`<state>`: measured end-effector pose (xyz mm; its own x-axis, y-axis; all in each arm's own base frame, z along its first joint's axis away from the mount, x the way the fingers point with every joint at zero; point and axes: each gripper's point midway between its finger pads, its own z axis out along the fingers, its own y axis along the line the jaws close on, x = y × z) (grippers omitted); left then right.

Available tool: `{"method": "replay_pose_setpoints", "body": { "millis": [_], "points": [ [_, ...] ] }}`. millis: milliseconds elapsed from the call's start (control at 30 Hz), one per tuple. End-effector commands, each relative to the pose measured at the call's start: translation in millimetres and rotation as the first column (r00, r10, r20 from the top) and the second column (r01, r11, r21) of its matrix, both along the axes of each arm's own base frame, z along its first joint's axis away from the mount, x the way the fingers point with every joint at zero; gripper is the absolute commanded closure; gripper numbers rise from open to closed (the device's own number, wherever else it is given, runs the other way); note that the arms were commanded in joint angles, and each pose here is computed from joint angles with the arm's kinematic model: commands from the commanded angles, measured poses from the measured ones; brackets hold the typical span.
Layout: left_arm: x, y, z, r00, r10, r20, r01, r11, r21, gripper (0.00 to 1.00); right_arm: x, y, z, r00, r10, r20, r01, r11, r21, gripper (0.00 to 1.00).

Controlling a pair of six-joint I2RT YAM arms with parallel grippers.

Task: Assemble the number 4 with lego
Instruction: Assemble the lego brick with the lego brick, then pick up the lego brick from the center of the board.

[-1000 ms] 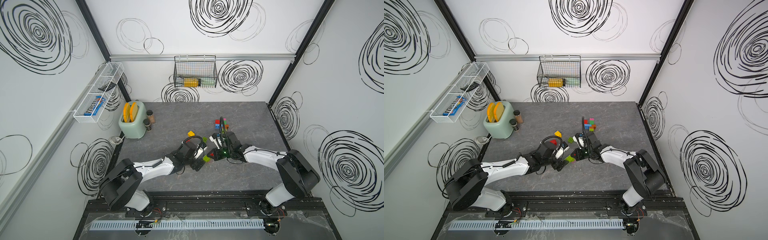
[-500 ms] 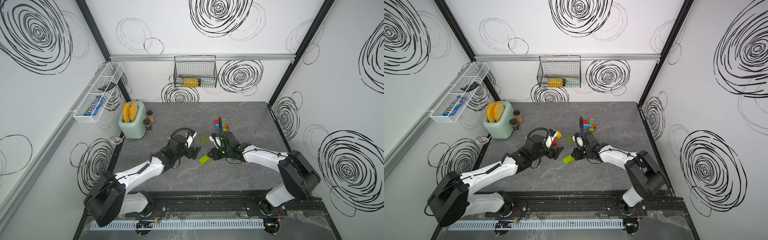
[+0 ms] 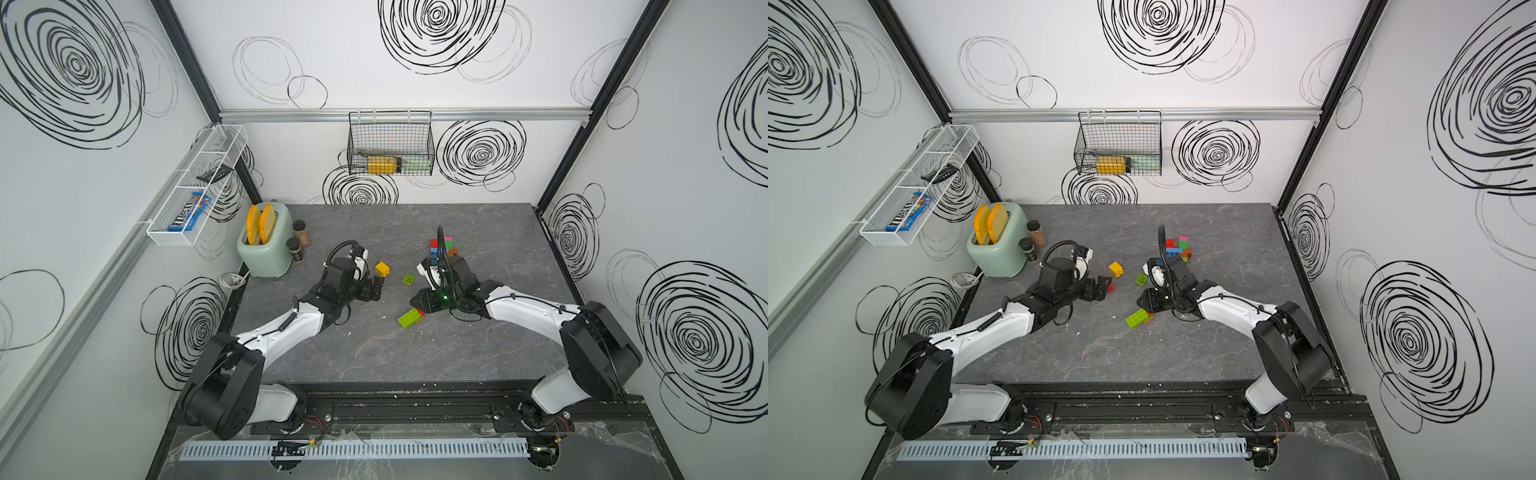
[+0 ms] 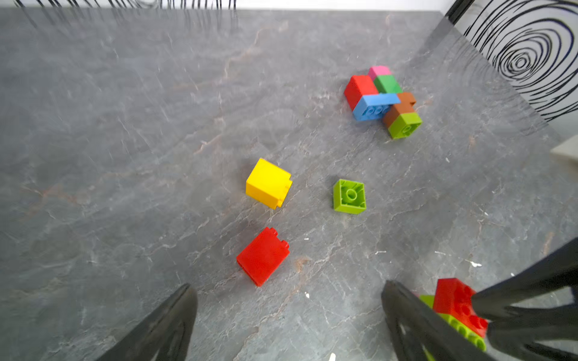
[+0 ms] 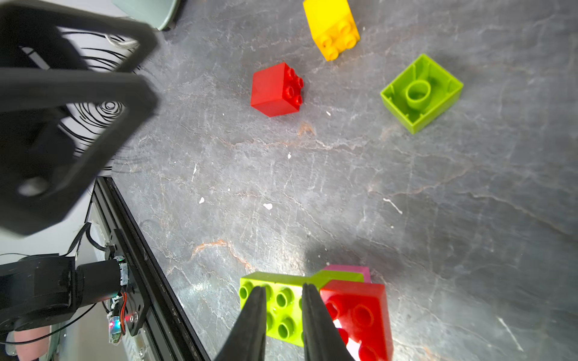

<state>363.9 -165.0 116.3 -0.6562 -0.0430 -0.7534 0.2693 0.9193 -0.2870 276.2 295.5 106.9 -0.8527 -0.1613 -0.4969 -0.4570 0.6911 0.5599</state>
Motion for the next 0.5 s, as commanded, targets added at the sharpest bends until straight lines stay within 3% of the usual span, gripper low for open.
{"method": "replay_pose_setpoints", "body": {
  "millis": [0,200,233,467],
  "points": [
    [15.4,-5.0,3.3,0.999,-0.018,-0.03,0.013,0.99,-0.143,0.04,7.0,2.4,36.9,0.996,-0.016,0.085,0.013,0.999,0.044,0.63],
    [25.2,-6.4,-30.4,0.993,-0.056,-0.105,0.068,0.992,0.108,0.02,17.4,-24.5,45.8,0.98,-0.131,0.147,0.13,0.991,0.017,0.19],
    [26.4,-9.9,-36.5,0.989,-0.077,-0.123,0.095,0.985,0.142,0.02,18.3,-28.9,46.1,0.978,-0.146,0.151,0.145,0.989,0.018,0.05],
    [40.7,-17.4,-65.6,0.978,-0.107,-0.178,0.164,0.925,0.343,0.05,20.1,-44.0,54.6,0.966,-0.173,0.191,0.165,0.985,0.055,0.03]
  ]
}}
